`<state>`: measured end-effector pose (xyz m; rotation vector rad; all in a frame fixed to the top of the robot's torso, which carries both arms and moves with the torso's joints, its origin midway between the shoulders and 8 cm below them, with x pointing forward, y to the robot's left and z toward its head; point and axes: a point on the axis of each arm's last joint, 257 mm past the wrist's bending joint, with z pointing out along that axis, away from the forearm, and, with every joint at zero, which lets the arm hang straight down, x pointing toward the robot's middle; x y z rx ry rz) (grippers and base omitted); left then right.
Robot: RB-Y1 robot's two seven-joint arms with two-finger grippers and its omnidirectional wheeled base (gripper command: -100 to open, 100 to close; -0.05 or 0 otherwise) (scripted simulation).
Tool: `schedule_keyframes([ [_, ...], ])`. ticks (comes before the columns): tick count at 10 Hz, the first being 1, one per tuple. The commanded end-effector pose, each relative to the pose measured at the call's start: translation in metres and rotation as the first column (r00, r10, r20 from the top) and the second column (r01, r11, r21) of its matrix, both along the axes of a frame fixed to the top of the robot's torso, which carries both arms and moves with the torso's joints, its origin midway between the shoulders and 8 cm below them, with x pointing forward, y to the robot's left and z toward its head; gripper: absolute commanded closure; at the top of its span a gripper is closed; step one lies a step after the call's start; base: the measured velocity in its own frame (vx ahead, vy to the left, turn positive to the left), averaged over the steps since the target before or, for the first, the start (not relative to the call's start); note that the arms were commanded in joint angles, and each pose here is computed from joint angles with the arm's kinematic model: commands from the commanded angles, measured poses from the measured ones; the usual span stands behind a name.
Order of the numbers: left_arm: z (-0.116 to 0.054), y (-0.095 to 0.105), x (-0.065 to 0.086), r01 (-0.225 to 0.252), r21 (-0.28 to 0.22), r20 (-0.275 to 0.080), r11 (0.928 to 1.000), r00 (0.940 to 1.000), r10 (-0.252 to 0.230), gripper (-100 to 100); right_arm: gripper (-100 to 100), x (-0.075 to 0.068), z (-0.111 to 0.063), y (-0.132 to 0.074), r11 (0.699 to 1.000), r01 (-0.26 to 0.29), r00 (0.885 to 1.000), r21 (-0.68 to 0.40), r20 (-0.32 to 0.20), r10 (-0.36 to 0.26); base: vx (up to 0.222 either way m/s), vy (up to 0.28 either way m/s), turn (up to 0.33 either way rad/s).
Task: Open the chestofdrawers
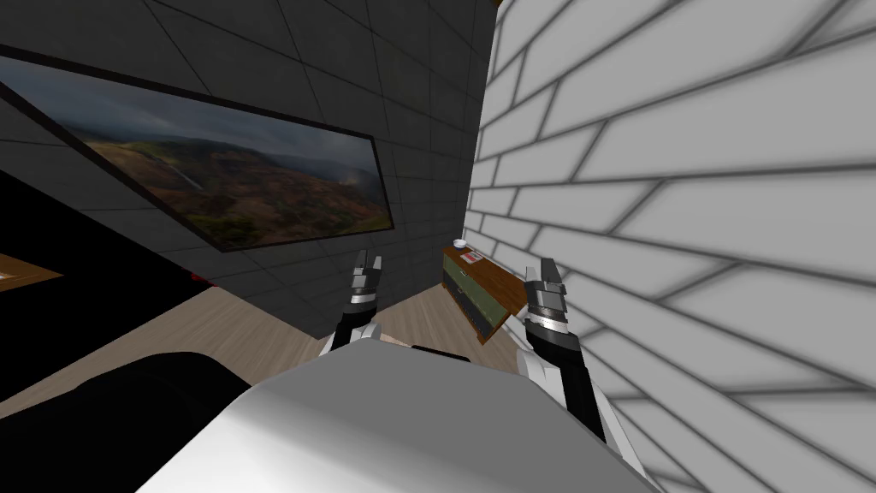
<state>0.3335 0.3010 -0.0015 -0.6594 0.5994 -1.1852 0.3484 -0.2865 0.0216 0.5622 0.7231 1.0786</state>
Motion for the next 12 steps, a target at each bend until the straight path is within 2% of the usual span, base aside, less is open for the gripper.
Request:
schedule_keyframes([
  [1, 0.0, 0.0, 0.0, 0.0, 0.0, 0.0, 1.0, 1.0, 0.0, 0, 0, 0.0, 0.0, 0.0, 1.0, 0.0, 1.0, 0.0, 0.0, 0.0, 0.0, 0.0, 0.0],
  [9, 0.0, 0.0, 0.0, 0.0, 0.0, 0.0, 1.0, 1.0, 0.0, 0, 0, 0.0, 0.0, 0.0, 1.0, 0.0, 1.0, 0.0, 0.0, 0.0, 0.0, 0.0, 0.0],
  [10, 0.0, 0.0, 0.0, 0.0, 0.0, 0.0, 1.0, 1.0, 0.0, 0, -100, 0.002, -0.006, 0.002, 0.998, 0.016, 1.0, -0.065, -0.022, -0.017, 0.035, 0.008, 0.029],
  [12, 0.0, 0.0, 0.0, 0.0, 0.0, 0.0, 1.0, 1.0, 0.0, 0, -100, 0.005, -0.015, 0.004, 0.988, 0.044, 0.998, -0.145, -0.046, -0.052, 0.056, 0.019, 0.028],
])
